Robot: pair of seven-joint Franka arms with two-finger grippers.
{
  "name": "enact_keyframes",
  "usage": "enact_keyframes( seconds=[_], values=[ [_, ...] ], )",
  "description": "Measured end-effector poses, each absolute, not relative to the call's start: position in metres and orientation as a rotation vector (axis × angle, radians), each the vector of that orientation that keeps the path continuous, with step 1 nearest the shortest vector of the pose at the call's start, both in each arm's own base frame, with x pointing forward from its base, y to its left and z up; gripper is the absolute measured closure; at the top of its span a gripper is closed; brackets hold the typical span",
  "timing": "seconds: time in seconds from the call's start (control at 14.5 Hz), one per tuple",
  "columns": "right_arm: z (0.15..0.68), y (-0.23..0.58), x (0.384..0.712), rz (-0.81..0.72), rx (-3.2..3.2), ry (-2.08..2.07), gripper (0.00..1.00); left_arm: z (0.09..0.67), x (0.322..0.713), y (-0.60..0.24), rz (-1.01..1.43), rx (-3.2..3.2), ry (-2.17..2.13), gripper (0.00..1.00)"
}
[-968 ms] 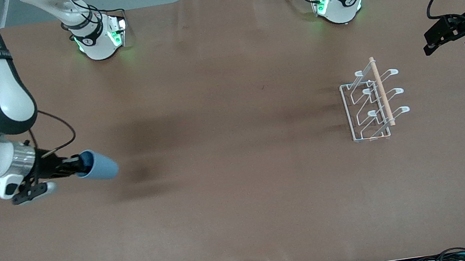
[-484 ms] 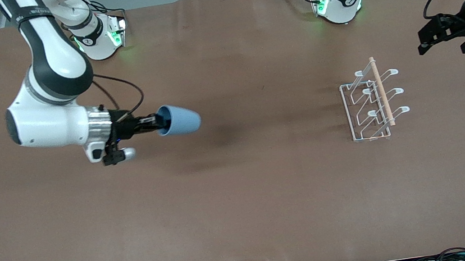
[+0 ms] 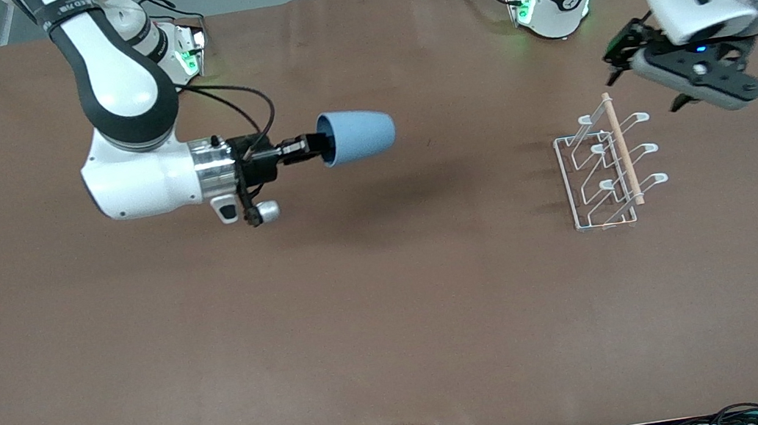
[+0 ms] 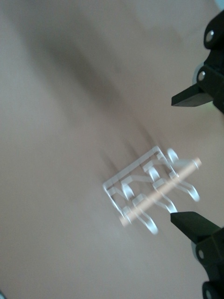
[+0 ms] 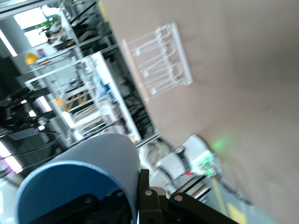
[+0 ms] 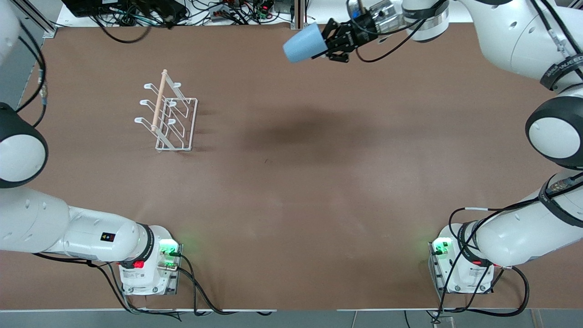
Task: Hang cup on cup holder
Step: 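Lift the cup with the right gripper while the left gripper approaches, then grasp the cup rim with the left gripper from the right gripper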
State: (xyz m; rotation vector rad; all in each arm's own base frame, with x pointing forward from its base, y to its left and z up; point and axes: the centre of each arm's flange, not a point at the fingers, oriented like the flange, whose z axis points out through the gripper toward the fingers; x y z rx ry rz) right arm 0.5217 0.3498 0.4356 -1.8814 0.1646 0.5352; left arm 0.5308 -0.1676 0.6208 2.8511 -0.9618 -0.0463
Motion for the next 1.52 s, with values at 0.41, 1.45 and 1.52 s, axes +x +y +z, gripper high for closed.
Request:
enact_keyframes(
  seconds=[0.41, 1.45, 1.52],
  values=[
    [0.411, 0.373, 0.495, 0.622, -1.871, 0.173, 0.96, 0.596, 0.501, -0.278, -0.138, 2.544, -1.134, 0.0],
    [0.407, 0.373, 0.491, 0.641, -1.87, 0.172, 0.96, 0.516, 0.465, -0.455, -0.03, 2.325, -1.308, 0.0],
    [0.407, 0.374, 0.491, 0.641, -1.869, 0.171, 0.96, 0.517, 0.465, -0.455, -0.029, 2.325, -1.308, 0.0]
  ],
)
